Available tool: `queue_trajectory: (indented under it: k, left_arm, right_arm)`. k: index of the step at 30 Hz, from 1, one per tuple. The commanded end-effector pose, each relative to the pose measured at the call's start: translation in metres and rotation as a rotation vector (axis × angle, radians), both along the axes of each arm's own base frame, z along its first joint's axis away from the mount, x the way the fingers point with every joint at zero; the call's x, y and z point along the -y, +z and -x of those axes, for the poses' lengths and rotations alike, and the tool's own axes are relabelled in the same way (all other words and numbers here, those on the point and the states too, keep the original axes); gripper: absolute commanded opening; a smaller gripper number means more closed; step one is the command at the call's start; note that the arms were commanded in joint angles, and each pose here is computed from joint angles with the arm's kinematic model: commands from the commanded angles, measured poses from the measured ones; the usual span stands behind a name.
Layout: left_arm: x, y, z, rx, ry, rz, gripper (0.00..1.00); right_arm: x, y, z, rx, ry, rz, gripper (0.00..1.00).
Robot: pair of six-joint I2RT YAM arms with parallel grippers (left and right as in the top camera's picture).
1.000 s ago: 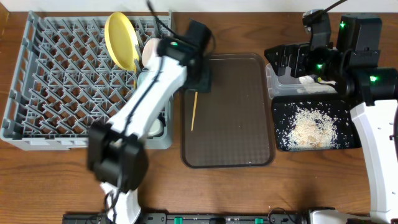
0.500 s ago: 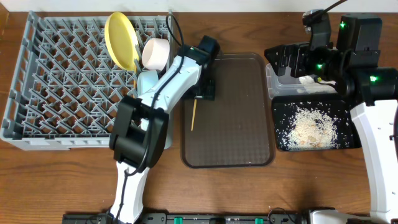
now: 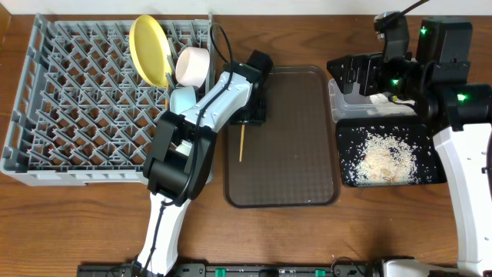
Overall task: Sort waste into correct bins and load items into the dishwasher
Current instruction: 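Grasp the second chopstick with the left gripper, then carry the second chopstick to the rack and insert it upright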
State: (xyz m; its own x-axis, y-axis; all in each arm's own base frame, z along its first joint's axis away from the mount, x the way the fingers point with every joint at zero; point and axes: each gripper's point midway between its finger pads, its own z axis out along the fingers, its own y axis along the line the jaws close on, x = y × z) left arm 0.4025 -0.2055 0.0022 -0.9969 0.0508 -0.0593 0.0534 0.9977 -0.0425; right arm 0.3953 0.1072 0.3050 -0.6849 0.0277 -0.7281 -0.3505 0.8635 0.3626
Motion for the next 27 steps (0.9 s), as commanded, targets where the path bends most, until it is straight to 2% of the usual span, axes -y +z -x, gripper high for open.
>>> queue_trajectory:
  k: [1, 2, 8, 11, 15, 21, 24, 27]
  left_arm:
    - [-0.006, -0.012, 0.009, -0.032, 0.013, -0.017, 0.19]
    - [-0.006, -0.013, 0.009, -0.034, 0.013, -0.018, 0.08]
    - [-0.004, 0.01, 0.008, -0.023, 0.01, -0.002, 0.07]
    - [0.0, 0.056, 0.001, 0.037, -0.012, 0.026, 0.07]
    - [-0.007, 0.146, -0.002, 0.194, -0.051, 0.055, 0.07]
    - [-0.084, 0.234, 0.024, 0.354, 0.027, -0.123, 0.07]
    - [-0.13, 0.248, 0.039, 0.338, 0.069, -0.236, 0.07]
    - [-0.167, 0.239, 0.047, 0.257, 0.086, -0.3, 0.07]
  right_arm:
    - [0.002, 0.004, -0.002, 0.009, -0.006, -0.003, 0.99]
    - [0.002, 0.004, -0.002, 0.009, -0.006, -0.003, 0.99]
    - [0.002, 0.004, -0.002, 0.009, -0.006, -0.003, 0.99]
    - [0.002, 0.004, -0.002, 0.01, -0.006, -0.003, 0.99]
    - [0.002, 0.004, -0.002, 0.009, -0.006, -0.003, 0.99]
    - [0.002, 0.004, -0.002, 0.01, -0.006, -0.003, 0.99]
    - [0.002, 0.004, -0.002, 0.009, -0.006, -0.003, 0.99]
    - [0.002, 0.004, -0.002, 0.009, -0.006, -0.003, 0.99]
